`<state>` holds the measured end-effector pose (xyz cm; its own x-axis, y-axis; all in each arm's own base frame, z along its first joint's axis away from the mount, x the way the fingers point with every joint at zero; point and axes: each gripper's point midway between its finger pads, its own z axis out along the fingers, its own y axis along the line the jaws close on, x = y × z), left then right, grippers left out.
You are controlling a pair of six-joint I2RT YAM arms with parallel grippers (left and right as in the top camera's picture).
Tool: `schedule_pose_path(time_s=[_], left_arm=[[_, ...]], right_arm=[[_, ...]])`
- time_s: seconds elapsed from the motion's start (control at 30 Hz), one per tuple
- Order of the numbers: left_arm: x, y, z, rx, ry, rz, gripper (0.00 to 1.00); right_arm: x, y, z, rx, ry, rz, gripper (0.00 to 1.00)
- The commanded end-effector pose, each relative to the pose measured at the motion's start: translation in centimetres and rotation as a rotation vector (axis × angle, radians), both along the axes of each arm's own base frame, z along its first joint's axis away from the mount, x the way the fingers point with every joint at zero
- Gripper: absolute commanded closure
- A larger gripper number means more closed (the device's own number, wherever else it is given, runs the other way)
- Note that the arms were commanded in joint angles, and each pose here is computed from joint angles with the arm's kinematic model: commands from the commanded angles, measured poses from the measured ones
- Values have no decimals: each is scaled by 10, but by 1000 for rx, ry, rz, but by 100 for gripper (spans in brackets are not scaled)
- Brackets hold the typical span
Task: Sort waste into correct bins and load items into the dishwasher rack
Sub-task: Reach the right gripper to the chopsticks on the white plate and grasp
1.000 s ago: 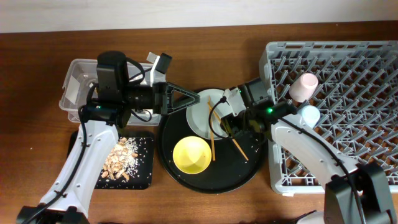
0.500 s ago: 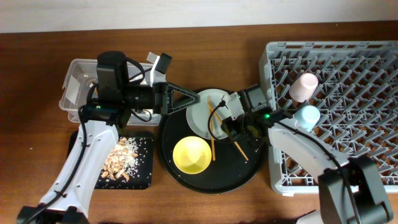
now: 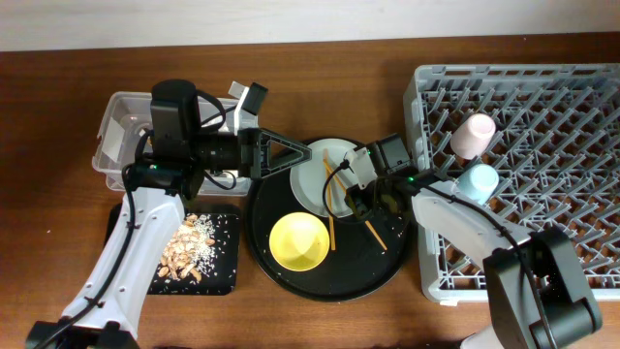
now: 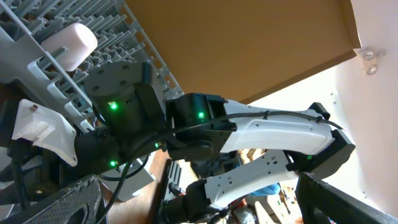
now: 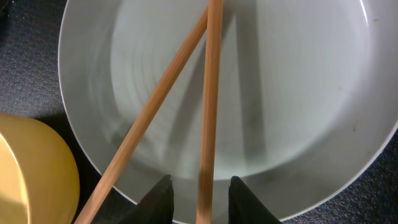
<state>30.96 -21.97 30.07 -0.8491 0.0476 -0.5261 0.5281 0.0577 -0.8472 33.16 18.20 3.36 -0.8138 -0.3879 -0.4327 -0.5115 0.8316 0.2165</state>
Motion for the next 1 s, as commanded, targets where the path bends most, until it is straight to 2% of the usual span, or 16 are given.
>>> schedule_pose_path(time_s=[0.0,0.3,0.47,0.53,0.73,0.87,0.97], left_arm=[[-1,2,5,-4,-27,0,1],[-1,2,4,-4,-27,0,1],[-1,2,5,-4,-27,0,1],[-1,2,5,-4,-27,0,1],[-1,2,4,-4,-27,0,1],[-1,2,5,-4,-27,0,1],[-1,2,5,-4,-27,0,1]], right_arm=[[-5,2,-7,-2,20,11,71],[-3,3,-22,-8,36,11,71],[-1,4,-21,-2,29,12,71],[-1,4,-20,-1,28,12,76],[4,15,-5,56,11,33,76],[12,18,17,68,-22,34,96],[13,18,30,71,-39,33,96]])
